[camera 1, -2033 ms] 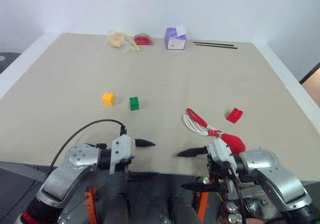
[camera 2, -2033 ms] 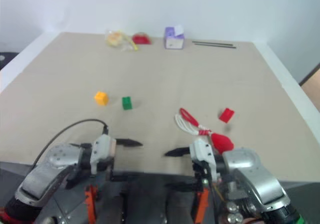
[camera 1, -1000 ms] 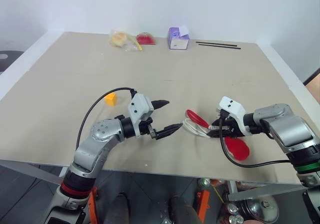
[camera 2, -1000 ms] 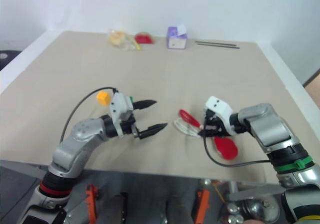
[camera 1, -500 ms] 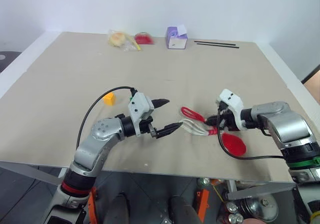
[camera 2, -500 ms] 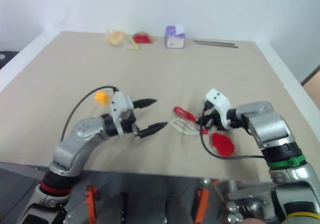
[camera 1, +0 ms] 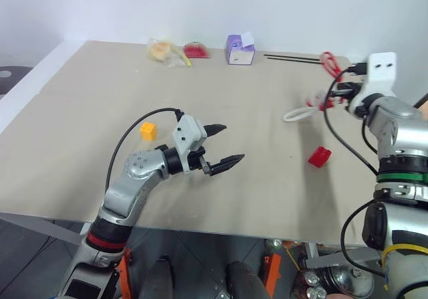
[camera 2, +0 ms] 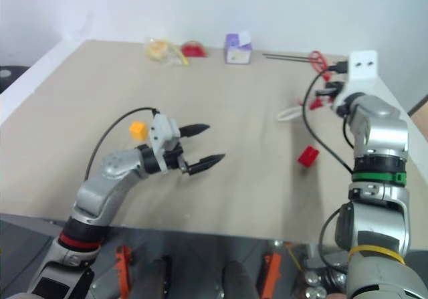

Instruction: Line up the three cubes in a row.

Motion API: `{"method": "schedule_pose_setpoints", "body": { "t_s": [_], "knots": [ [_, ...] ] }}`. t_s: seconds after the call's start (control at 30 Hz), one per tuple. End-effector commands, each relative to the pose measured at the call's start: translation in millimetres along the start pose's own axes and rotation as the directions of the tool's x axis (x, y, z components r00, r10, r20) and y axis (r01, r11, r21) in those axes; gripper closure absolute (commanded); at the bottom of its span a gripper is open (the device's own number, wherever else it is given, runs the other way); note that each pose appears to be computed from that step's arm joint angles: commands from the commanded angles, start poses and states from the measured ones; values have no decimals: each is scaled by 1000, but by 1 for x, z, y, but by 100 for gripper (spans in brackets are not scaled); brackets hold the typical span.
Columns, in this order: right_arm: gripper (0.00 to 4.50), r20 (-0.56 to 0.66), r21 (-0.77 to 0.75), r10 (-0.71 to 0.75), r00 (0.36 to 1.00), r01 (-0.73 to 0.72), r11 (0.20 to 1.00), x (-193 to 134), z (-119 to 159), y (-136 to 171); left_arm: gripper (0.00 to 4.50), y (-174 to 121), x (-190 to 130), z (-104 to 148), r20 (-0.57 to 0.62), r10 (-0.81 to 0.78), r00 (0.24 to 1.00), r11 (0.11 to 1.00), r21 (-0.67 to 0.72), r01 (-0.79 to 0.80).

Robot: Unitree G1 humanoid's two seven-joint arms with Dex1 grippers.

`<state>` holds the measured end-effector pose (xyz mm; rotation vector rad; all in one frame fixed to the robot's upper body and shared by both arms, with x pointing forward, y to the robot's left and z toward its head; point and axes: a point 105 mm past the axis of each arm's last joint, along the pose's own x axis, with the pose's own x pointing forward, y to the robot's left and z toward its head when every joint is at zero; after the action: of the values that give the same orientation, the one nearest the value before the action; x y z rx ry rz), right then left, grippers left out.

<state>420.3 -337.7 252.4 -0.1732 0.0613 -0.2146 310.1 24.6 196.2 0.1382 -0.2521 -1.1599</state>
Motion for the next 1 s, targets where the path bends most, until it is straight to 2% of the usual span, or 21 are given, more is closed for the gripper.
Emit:
{"method": "schedule_pose_setpoints", "body": {
  "t_s": [0.03, 0.27, 0.3, 0.47, 0.6, 0.67, 0.77, 1.0],
  "knots": [
    [447, 96, 3, -161, 982, 162, 987, -5, 26, -34, 0, 2, 3, 15, 50, 0, 999, 999, 46, -2],
    [447, -20, -72, -312, 950, 310, 948, -4, -5, -59, 0, -1, 5, 14, 56, -13, 998, 999, 40, 11],
    [361, -25, -80, -324, 946, 321, 944, -5, -7, -62, 0, -1, 5, 14, 57, -14, 998, 999, 39, 12],
    [193, 1, -15, -346, 938, 346, 938, -7, -4, -68, 0, -2, 4, 14, 55, -14, 998, 999, 35, 12],
    [53, 64, 44, -341, 938, 339, 940, -10, 6, -54, 0, -3, 3, 12, 51, -17, 999, 999, 32, 15],
    [3, 79, 106, -348, 934, 340, 935, -15, 5, -42, 0, -4, 3, 12, 50, -17, 999, 999, 30, 16],
    [3, 81, 169, -377, 923, 360, 918, -28, 0, -27, 0, -4, 1, 11, 49, -16, 999, 1000, 27, 15],
    [3, -84, 238, -322, 943, 333, 912, -58, -30, 24, 0, -9, -1, 8, 45, -30, 999, 999, 18, 30]
  ]
}}
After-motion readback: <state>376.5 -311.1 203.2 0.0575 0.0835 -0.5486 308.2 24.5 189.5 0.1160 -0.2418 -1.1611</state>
